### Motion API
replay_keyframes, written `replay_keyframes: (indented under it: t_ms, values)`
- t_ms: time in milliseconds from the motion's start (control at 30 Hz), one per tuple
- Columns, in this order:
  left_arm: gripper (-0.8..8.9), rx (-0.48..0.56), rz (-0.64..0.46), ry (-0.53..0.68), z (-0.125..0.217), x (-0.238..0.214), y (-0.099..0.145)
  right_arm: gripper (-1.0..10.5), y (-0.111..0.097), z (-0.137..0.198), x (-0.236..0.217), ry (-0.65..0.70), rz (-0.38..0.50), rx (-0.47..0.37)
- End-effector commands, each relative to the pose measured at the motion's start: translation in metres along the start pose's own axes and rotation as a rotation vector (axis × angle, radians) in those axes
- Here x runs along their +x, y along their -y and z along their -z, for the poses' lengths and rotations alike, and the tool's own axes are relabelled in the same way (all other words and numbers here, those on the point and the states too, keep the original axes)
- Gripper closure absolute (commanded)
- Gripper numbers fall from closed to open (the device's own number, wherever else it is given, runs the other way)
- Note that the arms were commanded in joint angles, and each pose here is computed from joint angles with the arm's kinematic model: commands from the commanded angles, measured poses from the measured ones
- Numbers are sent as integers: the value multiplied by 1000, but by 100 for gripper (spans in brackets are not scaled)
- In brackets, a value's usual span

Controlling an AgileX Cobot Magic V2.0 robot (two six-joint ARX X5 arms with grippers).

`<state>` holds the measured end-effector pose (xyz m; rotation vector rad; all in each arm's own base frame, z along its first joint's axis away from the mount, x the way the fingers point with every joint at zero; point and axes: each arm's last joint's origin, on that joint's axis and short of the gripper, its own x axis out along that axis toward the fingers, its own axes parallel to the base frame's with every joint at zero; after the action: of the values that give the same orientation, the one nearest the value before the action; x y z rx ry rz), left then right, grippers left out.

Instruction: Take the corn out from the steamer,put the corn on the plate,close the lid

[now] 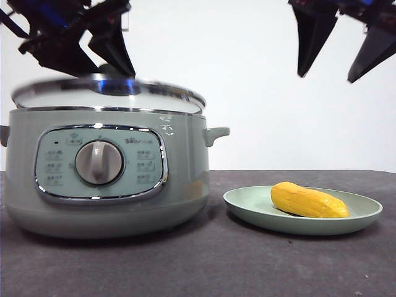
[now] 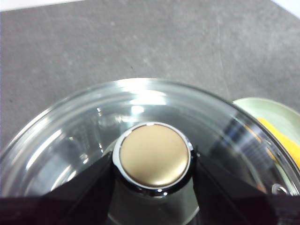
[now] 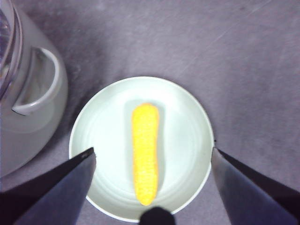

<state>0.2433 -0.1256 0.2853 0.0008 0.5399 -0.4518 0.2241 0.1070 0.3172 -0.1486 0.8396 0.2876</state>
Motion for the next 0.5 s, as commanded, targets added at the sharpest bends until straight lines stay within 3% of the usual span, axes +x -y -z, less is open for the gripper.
replay_keyframes:
  t_ms: [33, 500]
  values:
    - [822, -6, 17, 19, -2, 5, 3, 537, 1, 2, -3, 3, 8, 11]
    - [805, 83, -19, -121, 14, 9, 12, 538, 5, 4, -6, -6, 16, 19]
